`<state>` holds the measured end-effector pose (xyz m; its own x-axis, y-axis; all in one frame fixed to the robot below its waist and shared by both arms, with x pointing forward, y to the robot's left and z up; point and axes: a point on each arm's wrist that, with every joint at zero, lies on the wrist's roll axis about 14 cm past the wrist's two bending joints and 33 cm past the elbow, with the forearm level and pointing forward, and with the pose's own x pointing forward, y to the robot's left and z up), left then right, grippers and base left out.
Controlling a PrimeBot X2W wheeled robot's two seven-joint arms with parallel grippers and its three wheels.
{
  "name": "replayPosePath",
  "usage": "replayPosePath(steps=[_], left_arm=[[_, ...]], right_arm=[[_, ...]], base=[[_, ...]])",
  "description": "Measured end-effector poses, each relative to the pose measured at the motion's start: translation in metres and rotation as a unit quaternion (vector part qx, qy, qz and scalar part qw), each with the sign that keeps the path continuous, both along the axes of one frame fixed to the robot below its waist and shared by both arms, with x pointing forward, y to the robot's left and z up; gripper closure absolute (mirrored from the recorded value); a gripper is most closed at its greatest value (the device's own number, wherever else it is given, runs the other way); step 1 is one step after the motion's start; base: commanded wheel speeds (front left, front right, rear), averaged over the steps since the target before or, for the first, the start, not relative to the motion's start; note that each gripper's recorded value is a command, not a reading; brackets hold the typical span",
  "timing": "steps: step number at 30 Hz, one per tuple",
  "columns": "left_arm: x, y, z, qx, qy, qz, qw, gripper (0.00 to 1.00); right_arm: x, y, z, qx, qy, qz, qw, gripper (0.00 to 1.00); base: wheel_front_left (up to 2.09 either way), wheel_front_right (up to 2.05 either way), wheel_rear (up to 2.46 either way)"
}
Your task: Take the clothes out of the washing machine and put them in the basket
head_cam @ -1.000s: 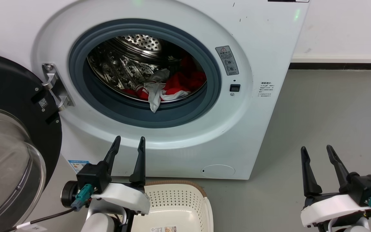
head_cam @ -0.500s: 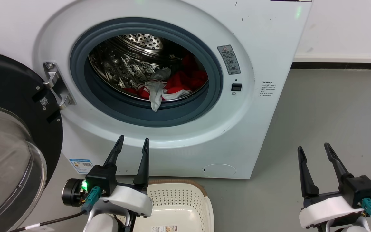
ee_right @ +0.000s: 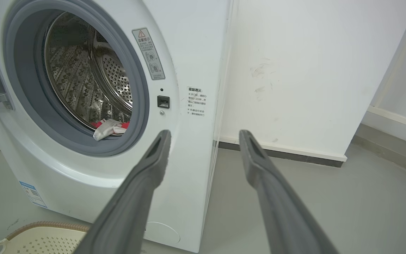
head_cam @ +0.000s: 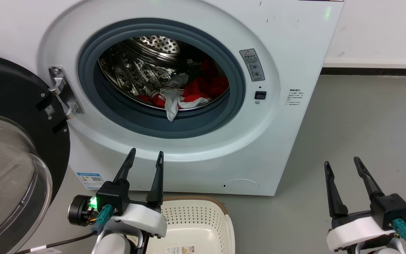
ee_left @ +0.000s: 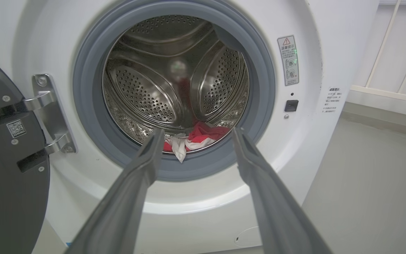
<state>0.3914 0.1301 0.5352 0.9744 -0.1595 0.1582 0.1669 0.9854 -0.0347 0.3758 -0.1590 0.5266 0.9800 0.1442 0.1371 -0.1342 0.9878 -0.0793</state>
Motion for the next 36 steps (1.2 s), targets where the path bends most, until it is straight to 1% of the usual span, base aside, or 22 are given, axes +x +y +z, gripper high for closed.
replayPosePath(steps=[12, 16, 24, 31, 36], left_arm=[[0.002, -0.002, -0.001, -0.002, 0.002, -0.002, 1.000, 0.00], [0.014, -0.002, 0.002, -0.001, -0.002, 0.001, 1.000, 0.00], [0.057, -0.007, -0.001, 0.009, 0.003, -0.004, 1.000, 0.00], [0.104, -0.014, -0.022, 0.014, 0.031, -0.015, 0.999, 0.00], [0.140, -0.020, -0.038, 0.001, 0.054, -0.023, 0.998, 0.00]], right_arm=[[0.000, 0.000, -0.002, 0.001, 0.002, -0.001, 1.000, 0.00], [0.005, 0.001, -0.006, 0.001, 0.008, 0.001, 1.000, 0.00], [0.025, 0.001, -0.011, 0.010, 0.013, 0.002, 1.000, 0.00], [0.044, -0.001, -0.023, 0.011, 0.026, -0.001, 1.000, 0.00], [0.055, -0.006, -0.033, 0.014, 0.036, -0.007, 0.999, 0.00]], base=[[0.00, 0.00, 0.00], [0.00, 0.00, 0.00], [0.00, 0.00, 0.00], [0.00, 0.00, 0.00], [0.00, 0.00, 0.00]])
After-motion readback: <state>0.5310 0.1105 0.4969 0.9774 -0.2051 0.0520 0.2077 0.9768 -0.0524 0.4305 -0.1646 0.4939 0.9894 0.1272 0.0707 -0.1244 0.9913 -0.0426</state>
